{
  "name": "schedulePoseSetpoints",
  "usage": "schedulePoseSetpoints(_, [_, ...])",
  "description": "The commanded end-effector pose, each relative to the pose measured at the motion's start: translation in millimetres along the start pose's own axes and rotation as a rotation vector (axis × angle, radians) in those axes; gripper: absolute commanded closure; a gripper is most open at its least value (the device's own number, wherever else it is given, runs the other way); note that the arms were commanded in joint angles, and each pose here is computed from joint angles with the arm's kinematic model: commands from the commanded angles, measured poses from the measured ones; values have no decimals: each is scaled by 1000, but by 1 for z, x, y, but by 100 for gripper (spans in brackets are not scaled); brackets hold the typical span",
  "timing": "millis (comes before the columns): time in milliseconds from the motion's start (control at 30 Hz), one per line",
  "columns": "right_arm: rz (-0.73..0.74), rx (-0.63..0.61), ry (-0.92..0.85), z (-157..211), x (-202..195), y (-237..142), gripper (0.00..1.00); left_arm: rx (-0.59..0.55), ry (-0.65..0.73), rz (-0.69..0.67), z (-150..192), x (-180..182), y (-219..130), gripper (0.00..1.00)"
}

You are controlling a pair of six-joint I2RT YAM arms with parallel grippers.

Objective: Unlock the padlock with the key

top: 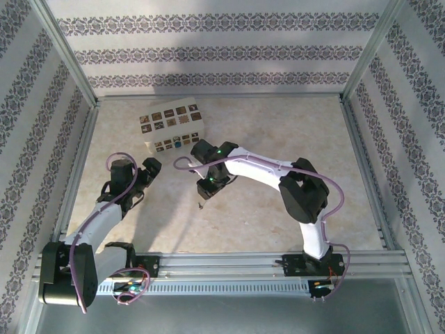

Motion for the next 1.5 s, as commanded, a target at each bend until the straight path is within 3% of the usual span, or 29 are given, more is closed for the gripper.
schedulePoseSetpoints(0, [-33, 25, 68, -6, 20, 8, 62, -30, 8, -6, -7, -3, -3, 1])
schedulePoseSetpoints(500, [52, 150, 126, -8, 27, 44, 58, -53, 8, -12, -7, 0, -6, 1])
schedulePoseSetpoints(900, [65, 205, 137, 1, 25, 54, 67, -61, 15, -17, -8, 0, -7, 1])
schedulePoseSetpoints(1333, [62, 196, 134, 0, 26, 50, 70, -60, 15, -21, -8, 0, -7, 1])
schedulePoseSetpoints(1467, [47, 154, 130, -6, 28, 42, 66, -61, 15, -20, -8, 0, -7, 1])
Point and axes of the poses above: each hand's point on the last joint's axis, 136 mm out from that joint toward the fingers, its own y axis out along the fingers, its own x axis along the line the jaws close on, z = x × y, the point moved 8 cm from there along -y, back along the fingers, and after that the axes turned 10 degrees about -y, right-handed, at the moved point
